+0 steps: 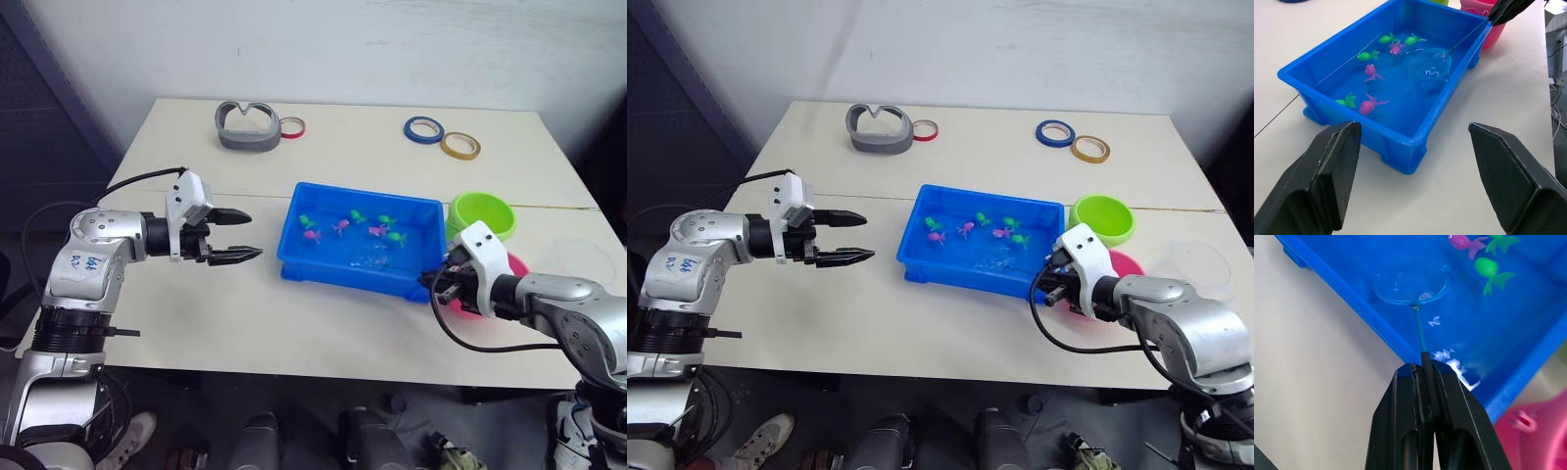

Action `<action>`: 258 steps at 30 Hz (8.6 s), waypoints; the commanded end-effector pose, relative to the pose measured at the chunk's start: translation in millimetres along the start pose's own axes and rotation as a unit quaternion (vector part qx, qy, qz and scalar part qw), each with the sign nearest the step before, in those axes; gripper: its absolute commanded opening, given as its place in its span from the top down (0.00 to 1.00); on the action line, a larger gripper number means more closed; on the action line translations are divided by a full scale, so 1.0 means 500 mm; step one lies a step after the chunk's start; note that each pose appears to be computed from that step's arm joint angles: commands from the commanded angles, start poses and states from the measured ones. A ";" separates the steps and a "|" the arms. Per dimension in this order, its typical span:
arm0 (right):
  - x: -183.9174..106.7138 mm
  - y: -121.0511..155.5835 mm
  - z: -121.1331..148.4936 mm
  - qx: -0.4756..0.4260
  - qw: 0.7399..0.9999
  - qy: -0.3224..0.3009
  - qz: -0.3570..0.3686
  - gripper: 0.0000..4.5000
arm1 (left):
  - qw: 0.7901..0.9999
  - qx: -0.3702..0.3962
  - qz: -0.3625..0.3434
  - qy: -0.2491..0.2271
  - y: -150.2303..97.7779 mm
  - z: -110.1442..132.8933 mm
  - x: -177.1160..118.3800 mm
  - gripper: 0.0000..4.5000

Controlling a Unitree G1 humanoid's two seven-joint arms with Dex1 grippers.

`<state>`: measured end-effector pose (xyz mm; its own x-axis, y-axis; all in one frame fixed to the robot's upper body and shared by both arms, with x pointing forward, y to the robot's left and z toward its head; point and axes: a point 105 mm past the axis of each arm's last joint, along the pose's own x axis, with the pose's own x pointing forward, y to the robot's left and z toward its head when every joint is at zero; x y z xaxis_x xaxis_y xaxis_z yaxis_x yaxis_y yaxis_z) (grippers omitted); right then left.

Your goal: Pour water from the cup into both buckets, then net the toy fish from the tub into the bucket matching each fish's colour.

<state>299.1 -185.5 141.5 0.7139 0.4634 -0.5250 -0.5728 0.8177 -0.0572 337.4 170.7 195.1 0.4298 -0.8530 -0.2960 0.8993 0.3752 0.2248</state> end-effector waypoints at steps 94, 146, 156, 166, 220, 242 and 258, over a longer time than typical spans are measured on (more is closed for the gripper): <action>-0.345 -0.094 -0.099 -0.278 0.922 0.000 -0.270 1.00 | 0.983 0.083 -0.123 -0.104 0.005 0.097 0.065 0.15; -0.127 -0.001 0.050 -0.152 0.984 -0.082 -0.038 1.00 | 0.997 0.042 -0.002 -0.058 0.018 0.054 -0.013 0.15; -0.001 0.056 0.066 -0.043 0.997 -0.057 0.043 1.00 | 0.998 0.031 0.033 -0.048 0.000 0.047 -0.047 0.15; 0.050 0.071 0.075 -0.014 0.998 -0.049 0.041 1.00 | 0.997 0.027 0.045 -0.048 -0.008 0.046 -0.058 0.15; 0.139 0.006 0.144 0.019 0.990 -0.113 -0.086 1.00 | 0.997 0.025 0.057 -0.047 -0.020 0.047 -0.072 0.15; 0.064 0.038 0.127 -0.023 0.987 -0.159 -0.026 1.00 | 0.993 0.044 0.092 -0.064 0.023 0.056 -0.078 0.15; 0.019 0.057 0.127 -0.060 0.981 -0.187 0.002 1.00 | 0.993 0.046 0.077 -0.071 0.026 0.065 -0.067 0.15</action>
<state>321.7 -136.4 169.3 0.7931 0.5534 -0.2542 -0.5936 0.7959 -0.1192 332.9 194.2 228.5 0.5498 -0.8235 -0.1397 0.8129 0.4892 0.3160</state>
